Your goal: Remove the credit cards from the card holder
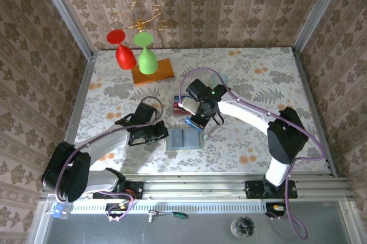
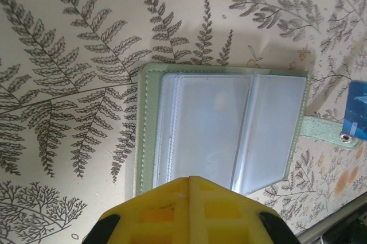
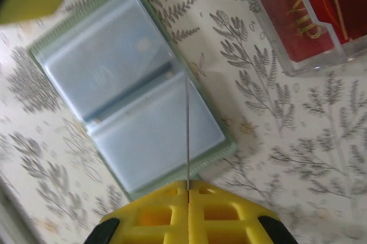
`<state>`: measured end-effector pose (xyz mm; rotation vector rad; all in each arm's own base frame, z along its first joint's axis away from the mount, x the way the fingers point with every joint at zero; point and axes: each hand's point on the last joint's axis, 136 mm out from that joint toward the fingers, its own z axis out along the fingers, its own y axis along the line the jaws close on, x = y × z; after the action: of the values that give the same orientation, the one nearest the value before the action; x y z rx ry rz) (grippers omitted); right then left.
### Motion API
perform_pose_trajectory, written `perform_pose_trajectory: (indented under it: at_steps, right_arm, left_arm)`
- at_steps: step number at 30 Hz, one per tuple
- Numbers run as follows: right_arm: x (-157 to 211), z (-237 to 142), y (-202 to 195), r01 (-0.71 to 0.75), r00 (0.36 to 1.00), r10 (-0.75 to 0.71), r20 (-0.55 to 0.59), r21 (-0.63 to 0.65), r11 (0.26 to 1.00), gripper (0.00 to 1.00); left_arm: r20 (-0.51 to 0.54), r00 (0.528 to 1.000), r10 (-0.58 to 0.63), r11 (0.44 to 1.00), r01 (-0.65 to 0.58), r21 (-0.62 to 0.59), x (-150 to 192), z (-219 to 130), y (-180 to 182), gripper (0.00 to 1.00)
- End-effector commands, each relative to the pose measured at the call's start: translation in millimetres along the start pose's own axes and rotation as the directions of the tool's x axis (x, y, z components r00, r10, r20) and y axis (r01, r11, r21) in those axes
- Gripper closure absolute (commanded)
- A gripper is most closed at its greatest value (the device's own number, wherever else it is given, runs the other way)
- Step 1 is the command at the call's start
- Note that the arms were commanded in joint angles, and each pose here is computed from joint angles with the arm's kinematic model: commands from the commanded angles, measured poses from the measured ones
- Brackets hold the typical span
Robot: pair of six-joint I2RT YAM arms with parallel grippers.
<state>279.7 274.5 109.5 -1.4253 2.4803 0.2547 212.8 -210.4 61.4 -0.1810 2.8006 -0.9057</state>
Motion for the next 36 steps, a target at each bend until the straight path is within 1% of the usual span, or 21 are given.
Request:
perform_pose_trajectory:
  at_steps: [1, 7, 14, 19, 27, 36]
  right_arm:
    - [11.0, -4.0, -11.9, 0.25, 0.963, -0.244, -0.116, 0.035, 0.968, 0.99]
    - [-16.2, -7.8, -34.1, 0.313, 0.944, -0.305, -0.123, 0.053, 0.948, 0.99]
    - [-51.6, -17.8, -59.3, 0.353, 0.934, -0.345, -0.095, 0.082, 0.932, 1.0]
    - [-71.2, -15.9, -75.9, 0.36, 0.932, -0.352, -0.092, 0.095, 0.928, 1.0]
    - [-86.0, -8.0, -96.2, 0.38, 0.923, -0.367, -0.115, 0.126, 0.916, 0.98]
    - [-99.9, 5.4, -109.4, 0.389, 0.92, -0.379, -0.097, 0.138, 0.911, 0.97]
  left_arm:
    - [0.037, 0.999, 0.033, 0.999, -0.031, -0.029, -3.2, -12.0, 4.9, 0.96]
    - [0.046, 0.999, 0.018, 0.999, -0.016, -0.042, -3.9, -16.6, 10.1, 0.93]
    - [0.051, 0.999, 0.006, 0.998, -0.003, -0.056, -4.1, -19.9, 13.2, 0.93]
    - [0.071, 0.997, -0.017, 0.998, 0.021, -0.058, -5.5, -22.7, 17.6, 0.93]
    - [0.082, 0.997, -0.012, 0.998, 0.016, -0.053, -9.9, -26.7, 15.8, 0.93]
    - [0.09, 0.995, -0.032, 0.998, 0.036, -0.051, -10.7, -28.1, 21.0, 0.93]
